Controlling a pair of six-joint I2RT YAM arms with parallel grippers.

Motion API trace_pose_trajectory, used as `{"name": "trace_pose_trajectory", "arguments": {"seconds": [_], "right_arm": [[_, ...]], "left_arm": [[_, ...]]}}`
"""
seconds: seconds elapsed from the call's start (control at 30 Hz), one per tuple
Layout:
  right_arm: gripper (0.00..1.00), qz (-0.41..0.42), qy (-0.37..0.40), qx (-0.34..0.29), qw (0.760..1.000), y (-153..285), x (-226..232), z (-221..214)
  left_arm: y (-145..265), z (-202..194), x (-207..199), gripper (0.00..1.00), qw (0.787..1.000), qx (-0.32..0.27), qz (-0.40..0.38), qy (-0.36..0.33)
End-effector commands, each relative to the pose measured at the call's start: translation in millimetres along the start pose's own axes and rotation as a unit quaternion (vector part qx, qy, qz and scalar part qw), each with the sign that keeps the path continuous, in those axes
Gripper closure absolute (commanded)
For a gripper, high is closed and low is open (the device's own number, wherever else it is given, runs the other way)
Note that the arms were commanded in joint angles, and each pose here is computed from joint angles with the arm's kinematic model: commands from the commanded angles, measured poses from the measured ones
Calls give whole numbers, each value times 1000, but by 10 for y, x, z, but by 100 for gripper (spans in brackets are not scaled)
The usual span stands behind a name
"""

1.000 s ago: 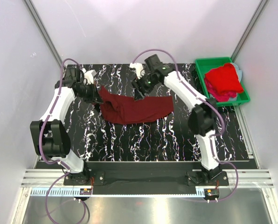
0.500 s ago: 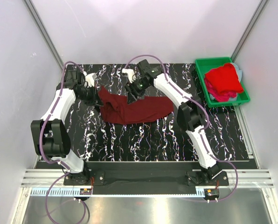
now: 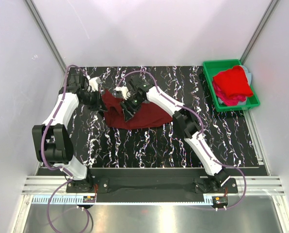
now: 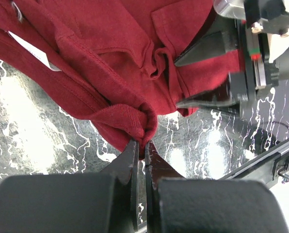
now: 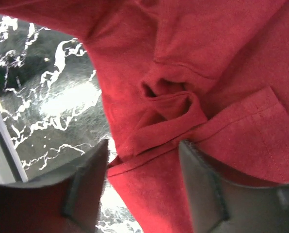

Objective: Fold and stack the t-shirts
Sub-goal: Flatten the tshirt out

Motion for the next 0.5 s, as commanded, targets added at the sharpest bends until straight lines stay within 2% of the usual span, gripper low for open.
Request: {"name": "trace_pose_trajectory", "arguments": {"seconds": [0.0, 0.03, 0.07, 0.1, 0.13, 0.3, 0.47], "right_arm": [[42, -27, 22, -20, 999, 69, -45, 202], [50, -30, 23, -20, 999, 90, -55, 208], [84, -36, 26, -21, 999, 104, -59, 222], [96, -46, 26, -21, 998, 128, -79, 238], [100, -63, 29, -18, 997, 177, -113, 244], [100, -126, 52, -29, 990, 498, -261, 394], [100, -233, 82, -81, 965, 1301, -435, 812]], "left_arm": [[113, 60, -44, 100, 1000, -30, -2, -9], [117, 64, -34, 100, 999, -31, 0, -8], [124, 66, -39, 100, 999, -31, -2, -7], [129, 79, -31, 100, 999, -33, -1, -6], [136, 97, -20, 100, 999, -35, -1, -5], [188, 243, -1, 100, 999, -52, 0, -4], [298, 505, -15, 100, 997, -75, 4, -29]]}}
Point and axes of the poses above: each gripper's point midway between its finger pads, its own y axis back along the fingers, its own x axis along the line the jaws close on, z = x × y, the point moved 1 cm from there along y, back along the fingers, and after that the axes turned 10 degrees about y, right-handed, at the moved point
